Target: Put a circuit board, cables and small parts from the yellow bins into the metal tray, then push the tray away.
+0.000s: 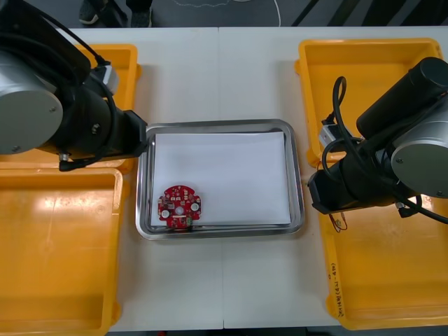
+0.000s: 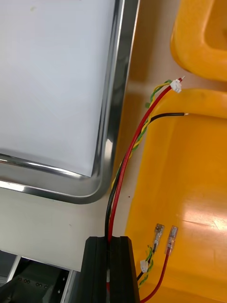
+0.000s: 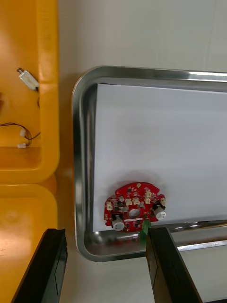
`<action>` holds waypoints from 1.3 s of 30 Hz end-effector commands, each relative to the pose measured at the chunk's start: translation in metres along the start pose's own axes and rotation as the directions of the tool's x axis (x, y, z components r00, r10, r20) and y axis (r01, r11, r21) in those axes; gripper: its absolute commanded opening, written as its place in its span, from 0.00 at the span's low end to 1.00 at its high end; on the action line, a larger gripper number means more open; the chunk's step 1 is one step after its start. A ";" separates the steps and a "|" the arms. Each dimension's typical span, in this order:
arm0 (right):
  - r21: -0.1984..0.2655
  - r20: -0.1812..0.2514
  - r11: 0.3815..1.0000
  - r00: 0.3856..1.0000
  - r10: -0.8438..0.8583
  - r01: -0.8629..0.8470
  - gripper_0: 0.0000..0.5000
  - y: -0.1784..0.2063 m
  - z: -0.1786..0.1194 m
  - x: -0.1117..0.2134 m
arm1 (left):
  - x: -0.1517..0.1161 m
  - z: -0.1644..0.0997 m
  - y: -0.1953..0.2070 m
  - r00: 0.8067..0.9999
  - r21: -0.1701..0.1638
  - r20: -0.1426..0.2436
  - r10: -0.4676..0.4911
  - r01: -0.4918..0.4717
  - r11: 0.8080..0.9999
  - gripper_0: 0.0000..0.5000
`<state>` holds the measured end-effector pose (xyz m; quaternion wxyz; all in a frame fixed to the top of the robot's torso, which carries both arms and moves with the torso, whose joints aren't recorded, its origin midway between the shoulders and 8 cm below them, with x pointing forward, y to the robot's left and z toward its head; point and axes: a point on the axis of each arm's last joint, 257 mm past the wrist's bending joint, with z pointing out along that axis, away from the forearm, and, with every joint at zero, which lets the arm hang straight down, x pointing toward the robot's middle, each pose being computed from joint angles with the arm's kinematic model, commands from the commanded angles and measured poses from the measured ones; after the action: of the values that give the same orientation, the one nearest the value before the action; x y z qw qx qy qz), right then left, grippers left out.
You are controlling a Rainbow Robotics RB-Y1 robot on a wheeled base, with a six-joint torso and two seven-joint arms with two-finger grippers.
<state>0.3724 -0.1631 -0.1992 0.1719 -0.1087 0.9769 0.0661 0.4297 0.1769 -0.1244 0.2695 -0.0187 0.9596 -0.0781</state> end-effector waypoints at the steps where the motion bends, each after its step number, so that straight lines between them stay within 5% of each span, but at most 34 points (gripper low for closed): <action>1: -0.019 0.052 0.985 0.984 -0.168 0.169 0.00 0.032 -0.012 -0.014 | -0.029 -0.024 0.026 0.998 -0.045 0.061 0.006 -0.003 0.999 0.98; 10: -0.008 0.062 0.931 0.929 -0.365 0.366 0.00 0.056 -0.004 -0.027 | -0.047 -0.025 0.074 0.999 -0.116 0.042 -0.009 0.014 0.993 0.98; 22: 0.032 0.087 0.784 0.779 -0.620 0.620 0.00 0.090 0.013 -0.055 | -0.053 -0.012 0.132 0.999 -0.204 -0.040 0.014 -0.022 0.979 0.97; 36: 0.070 0.064 0.570 0.567 -0.821 0.818 0.00 0.121 0.050 -0.067 | -0.060 0.002 0.162 0.991 -0.218 -0.130 -0.005 -0.024 0.976 0.97; 39: 0.066 0.057 0.521 0.518 -0.854 0.851 0.00 0.122 0.058 -0.068 | -0.067 0.008 0.161 0.993 -0.201 -0.120 -0.006 -0.019 0.979 0.98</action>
<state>0.4190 -0.0430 -0.2295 0.2063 -0.5225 0.8268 -0.0273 0.4708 0.3287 -0.1587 0.1661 -0.0885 0.9821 0.0071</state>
